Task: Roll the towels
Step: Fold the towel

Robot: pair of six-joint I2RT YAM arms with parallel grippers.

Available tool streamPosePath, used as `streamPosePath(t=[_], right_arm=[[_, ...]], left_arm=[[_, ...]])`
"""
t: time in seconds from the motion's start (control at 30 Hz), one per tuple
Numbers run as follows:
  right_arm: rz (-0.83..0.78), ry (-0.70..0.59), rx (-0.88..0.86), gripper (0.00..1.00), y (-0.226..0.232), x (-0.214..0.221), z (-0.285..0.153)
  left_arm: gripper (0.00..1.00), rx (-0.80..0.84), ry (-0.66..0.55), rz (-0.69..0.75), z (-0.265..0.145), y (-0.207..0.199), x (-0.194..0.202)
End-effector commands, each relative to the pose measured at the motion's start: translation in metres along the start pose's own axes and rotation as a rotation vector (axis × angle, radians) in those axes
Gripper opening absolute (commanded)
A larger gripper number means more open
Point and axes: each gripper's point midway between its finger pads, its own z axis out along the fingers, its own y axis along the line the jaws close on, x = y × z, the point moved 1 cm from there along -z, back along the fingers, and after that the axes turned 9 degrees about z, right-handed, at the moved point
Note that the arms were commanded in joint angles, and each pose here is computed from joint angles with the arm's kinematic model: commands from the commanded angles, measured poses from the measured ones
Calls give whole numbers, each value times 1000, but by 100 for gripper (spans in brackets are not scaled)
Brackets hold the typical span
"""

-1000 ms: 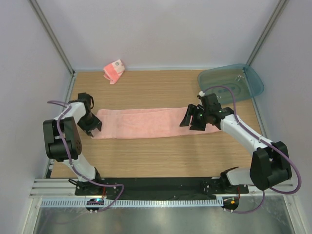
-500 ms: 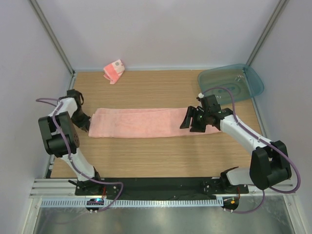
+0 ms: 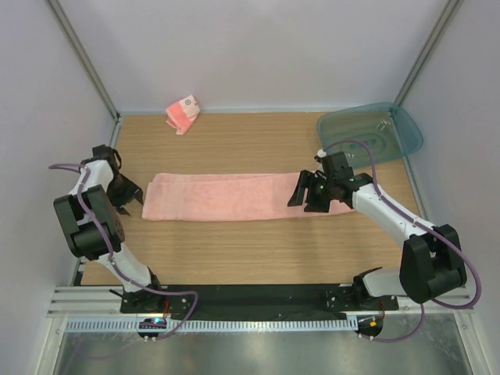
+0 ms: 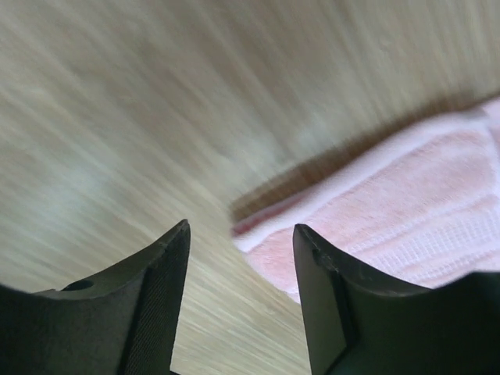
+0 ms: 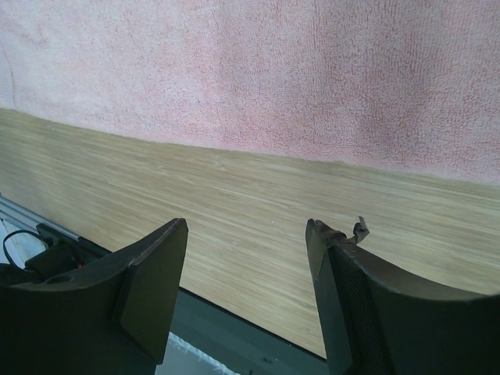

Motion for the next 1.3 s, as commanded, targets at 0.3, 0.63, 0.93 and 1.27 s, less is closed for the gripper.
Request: streamPosePath(t=[0.3,0.63,0.93,1.27], right_arm=[[-38,-43,-57,70,13,-6,-10],[-65,-34,-75,71,14,0,-16],[-70,-14,-94,72,14,5,-13],[-73,-12,-109,72,14,7,-12]], left_arm=[[57,156,-31,182,4,-72,-8],[58,-43,-74,231,13,-62,-9],[28,-227,-58,301,23,-47,-5],[1,-217,-11,350,37,-54,5]])
